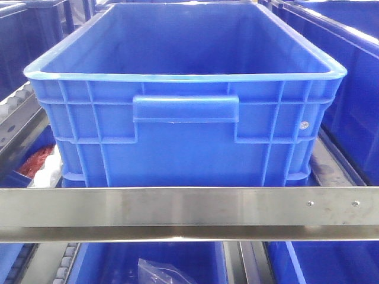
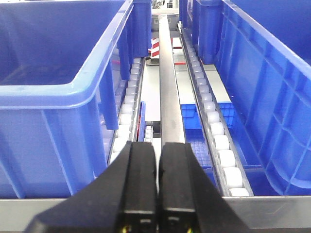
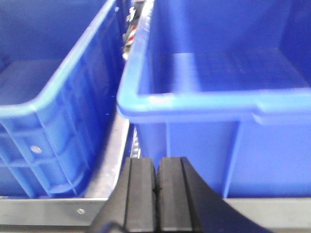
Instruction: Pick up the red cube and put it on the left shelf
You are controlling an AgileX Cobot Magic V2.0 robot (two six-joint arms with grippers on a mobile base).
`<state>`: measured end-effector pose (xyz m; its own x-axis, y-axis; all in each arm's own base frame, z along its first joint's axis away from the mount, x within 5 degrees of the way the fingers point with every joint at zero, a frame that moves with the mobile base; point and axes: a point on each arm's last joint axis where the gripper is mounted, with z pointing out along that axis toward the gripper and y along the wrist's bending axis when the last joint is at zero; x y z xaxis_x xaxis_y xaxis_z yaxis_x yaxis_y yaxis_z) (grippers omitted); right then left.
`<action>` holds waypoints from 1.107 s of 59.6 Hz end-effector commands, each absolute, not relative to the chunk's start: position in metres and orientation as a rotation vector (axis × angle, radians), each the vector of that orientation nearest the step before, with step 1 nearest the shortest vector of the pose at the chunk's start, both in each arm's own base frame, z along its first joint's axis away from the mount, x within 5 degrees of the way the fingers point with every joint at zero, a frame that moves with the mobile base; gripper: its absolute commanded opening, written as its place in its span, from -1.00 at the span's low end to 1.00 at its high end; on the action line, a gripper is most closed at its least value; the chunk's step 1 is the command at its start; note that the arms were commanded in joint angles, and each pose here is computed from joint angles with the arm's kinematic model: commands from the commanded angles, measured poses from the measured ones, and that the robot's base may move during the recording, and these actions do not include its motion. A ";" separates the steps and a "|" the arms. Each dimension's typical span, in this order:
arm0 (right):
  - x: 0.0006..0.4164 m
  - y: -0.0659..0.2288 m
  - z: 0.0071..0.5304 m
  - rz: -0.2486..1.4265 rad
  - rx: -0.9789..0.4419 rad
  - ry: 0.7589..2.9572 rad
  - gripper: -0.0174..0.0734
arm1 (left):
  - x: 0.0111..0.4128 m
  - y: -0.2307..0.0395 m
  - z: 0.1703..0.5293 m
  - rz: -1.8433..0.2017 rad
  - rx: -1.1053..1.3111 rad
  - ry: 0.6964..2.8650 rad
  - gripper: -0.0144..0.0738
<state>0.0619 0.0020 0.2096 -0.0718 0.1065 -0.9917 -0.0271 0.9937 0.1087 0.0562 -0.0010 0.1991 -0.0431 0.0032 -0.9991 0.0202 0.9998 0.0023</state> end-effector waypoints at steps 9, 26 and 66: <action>0.054 0.001 0.211 0.117 0.072 1.462 -0.51 | 0.056 -0.001 0.200 -0.019 0.017 1.535 -0.44; 0.054 0.001 0.211 0.114 0.075 1.457 -0.51 | 0.056 -0.001 0.200 -0.019 0.017 1.535 -0.44; 0.054 0.001 0.212 0.115 0.075 1.447 -0.51 | 0.056 -0.001 0.200 -0.019 0.017 1.535 -0.44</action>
